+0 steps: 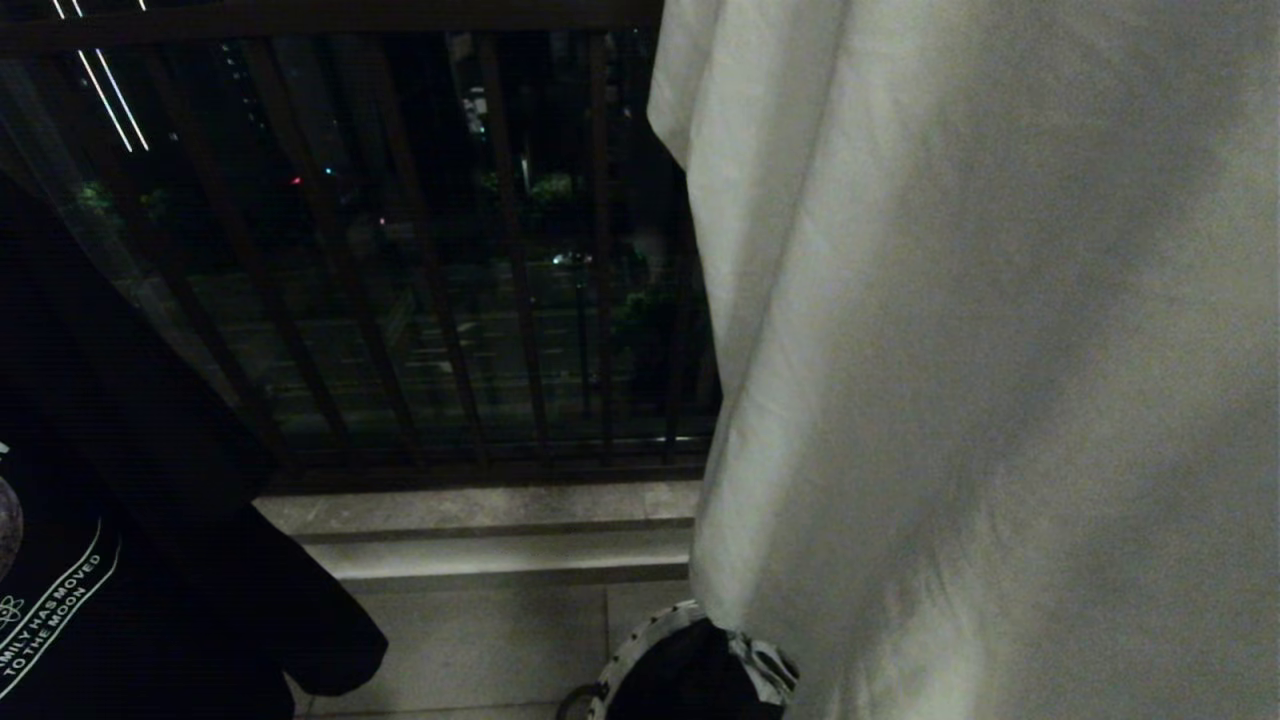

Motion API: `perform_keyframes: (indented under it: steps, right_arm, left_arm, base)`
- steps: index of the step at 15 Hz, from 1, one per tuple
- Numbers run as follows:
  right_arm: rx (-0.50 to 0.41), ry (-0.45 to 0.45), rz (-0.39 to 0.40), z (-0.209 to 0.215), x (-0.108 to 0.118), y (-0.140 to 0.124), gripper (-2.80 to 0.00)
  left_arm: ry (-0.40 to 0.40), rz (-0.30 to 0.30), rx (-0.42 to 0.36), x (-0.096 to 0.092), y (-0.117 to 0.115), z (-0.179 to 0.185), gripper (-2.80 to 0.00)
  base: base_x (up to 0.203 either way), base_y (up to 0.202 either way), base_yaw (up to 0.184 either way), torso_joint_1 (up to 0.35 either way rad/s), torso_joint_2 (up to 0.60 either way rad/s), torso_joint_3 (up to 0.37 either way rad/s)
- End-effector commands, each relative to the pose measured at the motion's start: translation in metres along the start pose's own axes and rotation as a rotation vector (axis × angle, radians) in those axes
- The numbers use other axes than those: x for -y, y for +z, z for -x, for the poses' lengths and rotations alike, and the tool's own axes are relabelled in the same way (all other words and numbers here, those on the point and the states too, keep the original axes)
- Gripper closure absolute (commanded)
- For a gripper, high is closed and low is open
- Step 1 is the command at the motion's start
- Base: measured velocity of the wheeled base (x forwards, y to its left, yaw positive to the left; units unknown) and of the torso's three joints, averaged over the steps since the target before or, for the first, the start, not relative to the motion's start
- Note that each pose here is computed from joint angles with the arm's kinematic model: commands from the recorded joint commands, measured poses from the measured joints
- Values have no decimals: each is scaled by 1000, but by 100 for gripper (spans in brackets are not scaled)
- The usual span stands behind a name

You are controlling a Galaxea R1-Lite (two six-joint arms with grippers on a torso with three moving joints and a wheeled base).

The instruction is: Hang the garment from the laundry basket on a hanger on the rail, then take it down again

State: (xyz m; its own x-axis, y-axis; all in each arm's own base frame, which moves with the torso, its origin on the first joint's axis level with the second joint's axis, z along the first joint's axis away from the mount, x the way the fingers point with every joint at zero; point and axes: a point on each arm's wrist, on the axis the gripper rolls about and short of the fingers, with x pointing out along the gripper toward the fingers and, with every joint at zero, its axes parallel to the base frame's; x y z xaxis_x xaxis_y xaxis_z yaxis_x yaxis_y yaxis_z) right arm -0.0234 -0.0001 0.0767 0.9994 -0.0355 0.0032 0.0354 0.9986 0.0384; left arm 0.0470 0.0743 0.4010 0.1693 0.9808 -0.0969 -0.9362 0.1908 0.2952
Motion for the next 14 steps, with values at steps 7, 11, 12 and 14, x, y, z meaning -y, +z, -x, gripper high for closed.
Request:
perform_keyframes:
  steps: [7, 11, 12, 14]
  right_arm:
    - [-1, 0, 0, 0, 0, 0, 0]
    - [-2, 0, 0, 0, 0, 0, 0]
    - [0, -1, 0, 0, 0, 0, 0]
    - [-1, 0, 0, 0, 0, 0, 0]
  left_arm:
    - [5, 3, 5, -2, -1, 4, 0]
    - [7, 7, 13, -4, -1, 7, 0]
    - [8, 7, 13, -4, -1, 8, 0]
    - [11, 4, 18, -6, -1, 10, 0]
  base:
    - [0, 0, 0, 148, -497, -355]
    - [0, 0, 0, 193, -537, -348]
    - [0, 0, 0, 199, -559, -349]
    - [0, 0, 0, 228, -575, -353]
